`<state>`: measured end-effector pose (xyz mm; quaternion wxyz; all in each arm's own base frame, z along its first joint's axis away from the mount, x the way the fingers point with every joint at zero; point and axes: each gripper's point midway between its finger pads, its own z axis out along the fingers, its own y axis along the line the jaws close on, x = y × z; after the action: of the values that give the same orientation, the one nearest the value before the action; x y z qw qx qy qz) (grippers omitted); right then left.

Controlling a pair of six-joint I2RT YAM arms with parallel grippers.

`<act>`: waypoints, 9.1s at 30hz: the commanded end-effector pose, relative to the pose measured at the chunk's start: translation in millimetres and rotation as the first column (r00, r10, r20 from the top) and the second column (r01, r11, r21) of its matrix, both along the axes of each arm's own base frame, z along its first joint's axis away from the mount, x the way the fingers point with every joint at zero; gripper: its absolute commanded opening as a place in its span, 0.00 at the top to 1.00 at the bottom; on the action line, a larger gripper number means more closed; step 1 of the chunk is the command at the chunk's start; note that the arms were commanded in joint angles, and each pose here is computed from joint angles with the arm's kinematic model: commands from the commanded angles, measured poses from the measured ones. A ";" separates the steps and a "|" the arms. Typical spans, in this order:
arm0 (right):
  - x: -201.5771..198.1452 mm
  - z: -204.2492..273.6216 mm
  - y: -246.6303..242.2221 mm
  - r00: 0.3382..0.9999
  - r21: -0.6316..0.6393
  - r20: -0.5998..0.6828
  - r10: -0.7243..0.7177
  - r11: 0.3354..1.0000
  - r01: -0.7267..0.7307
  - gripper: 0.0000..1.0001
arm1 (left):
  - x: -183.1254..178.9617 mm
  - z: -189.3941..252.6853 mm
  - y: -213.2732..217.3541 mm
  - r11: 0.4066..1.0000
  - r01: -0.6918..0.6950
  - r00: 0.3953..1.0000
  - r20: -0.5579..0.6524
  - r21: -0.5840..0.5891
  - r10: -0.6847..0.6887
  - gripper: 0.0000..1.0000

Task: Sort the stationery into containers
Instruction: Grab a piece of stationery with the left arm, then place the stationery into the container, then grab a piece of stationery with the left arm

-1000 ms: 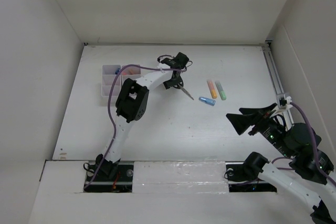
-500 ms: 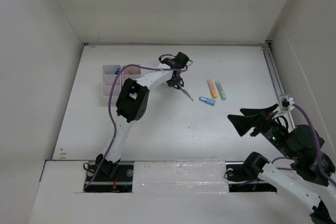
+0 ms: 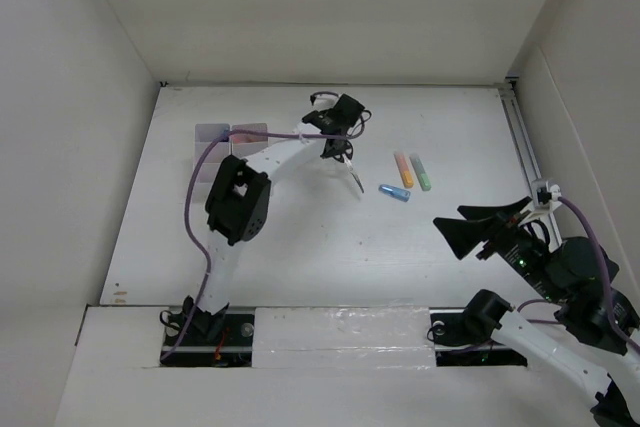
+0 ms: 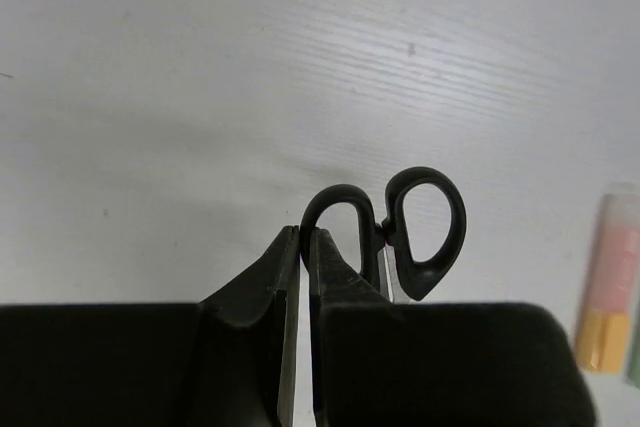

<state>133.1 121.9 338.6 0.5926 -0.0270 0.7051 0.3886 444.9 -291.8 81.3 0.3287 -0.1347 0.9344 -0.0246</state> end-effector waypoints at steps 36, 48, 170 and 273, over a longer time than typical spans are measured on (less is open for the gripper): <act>13.0 8.0 13.1 1.000 -0.048 -0.001 0.006 0.999 -0.006 0.03 | -79.5 241.2 311.4 0.531 -0.830 0.293 0.678 -0.170 0.675 1.00; 14.1 1.8 16.5 1.000 -0.055 -0.009 0.015 0.998 -0.016 0.03 | -74.5 203.9 309.3 0.525 -0.844 0.326 0.673 -0.109 0.664 1.00; 23.3 -19.1 38.0 0.997 -0.083 -0.056 0.059 0.994 -0.064 0.03 | -66.7 156.4 266.9 0.642 -0.758 0.457 0.609 -0.115 0.648 0.48; -30.1 41.4 -111.1 0.943 0.247 0.010 -0.333 0.915 0.320 0.01 | -112.7 -127.5 -109.7 0.969 -0.239 0.862 -0.473 -0.064 0.182 1.00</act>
<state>109.3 16.0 373.3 0.6599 0.1638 0.6364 0.3642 358.7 -457.7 30.7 0.1065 -0.2864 0.9394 -0.1553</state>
